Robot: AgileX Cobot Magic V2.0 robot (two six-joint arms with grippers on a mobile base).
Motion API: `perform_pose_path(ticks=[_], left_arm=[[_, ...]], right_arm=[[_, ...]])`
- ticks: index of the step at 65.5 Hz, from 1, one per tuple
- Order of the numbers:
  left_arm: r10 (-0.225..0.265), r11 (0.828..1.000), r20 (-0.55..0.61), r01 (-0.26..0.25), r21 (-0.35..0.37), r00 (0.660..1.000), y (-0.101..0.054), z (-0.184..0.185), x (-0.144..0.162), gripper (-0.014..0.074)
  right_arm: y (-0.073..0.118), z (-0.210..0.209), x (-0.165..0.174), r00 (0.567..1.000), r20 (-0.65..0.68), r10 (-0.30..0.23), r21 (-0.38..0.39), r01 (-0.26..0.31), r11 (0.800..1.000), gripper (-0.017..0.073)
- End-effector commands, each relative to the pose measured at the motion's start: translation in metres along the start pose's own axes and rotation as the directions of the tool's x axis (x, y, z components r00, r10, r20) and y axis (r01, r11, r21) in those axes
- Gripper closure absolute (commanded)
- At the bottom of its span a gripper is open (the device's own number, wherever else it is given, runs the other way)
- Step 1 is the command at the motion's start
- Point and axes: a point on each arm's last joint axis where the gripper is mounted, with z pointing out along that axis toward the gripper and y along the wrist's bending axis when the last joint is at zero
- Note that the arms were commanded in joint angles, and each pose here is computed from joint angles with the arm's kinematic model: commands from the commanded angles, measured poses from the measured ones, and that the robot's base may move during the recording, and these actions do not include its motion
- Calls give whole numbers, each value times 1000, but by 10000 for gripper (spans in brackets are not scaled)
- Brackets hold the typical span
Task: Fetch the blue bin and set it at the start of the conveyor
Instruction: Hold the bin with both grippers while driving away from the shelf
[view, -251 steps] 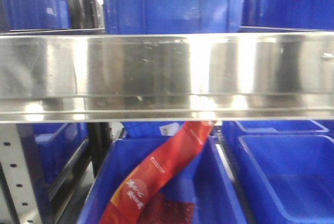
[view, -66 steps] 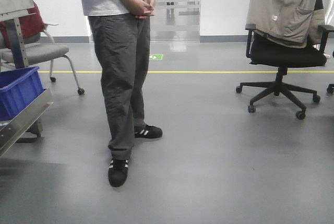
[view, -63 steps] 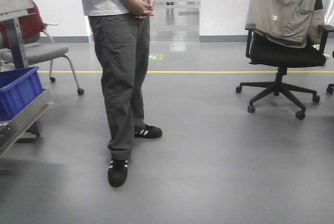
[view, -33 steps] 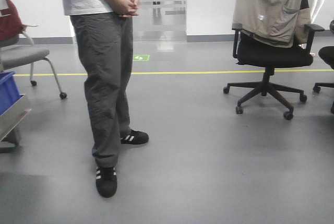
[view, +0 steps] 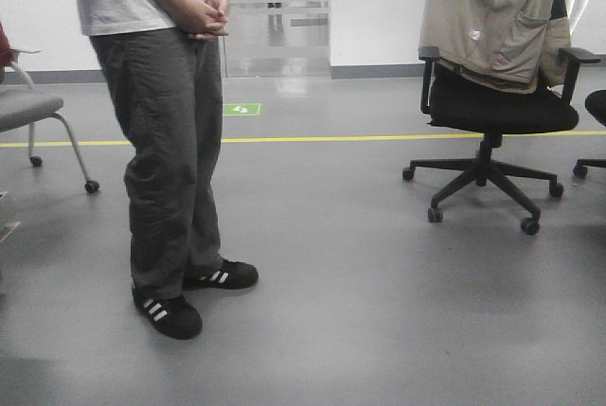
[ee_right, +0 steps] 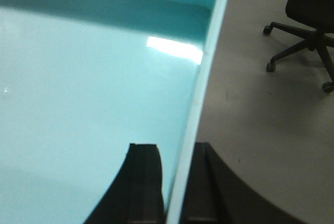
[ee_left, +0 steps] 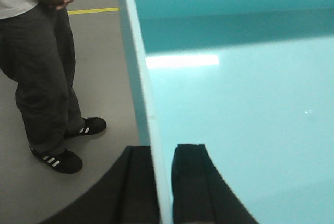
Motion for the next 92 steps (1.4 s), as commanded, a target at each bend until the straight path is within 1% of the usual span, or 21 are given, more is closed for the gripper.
perform_pose_path(ticks=[1, 67, 92], left_arm=[[-28, 997, 90, 22, 69, 996, -8, -7, -10, 705], [-28, 997, 90, 22, 69, 996, -8, -7, -10, 705], [-19, 998, 92, 13, 62, 996, -7, -7, -10, 705]], right_arm=[[8, -6, -8, 997, 81, 14, -56, -9, 998, 711], [8, -6, -9, 996, 83, 14, -56, -9, 998, 711], [8, -6, -9, 996, 83, 14, -56, -9, 998, 711]])
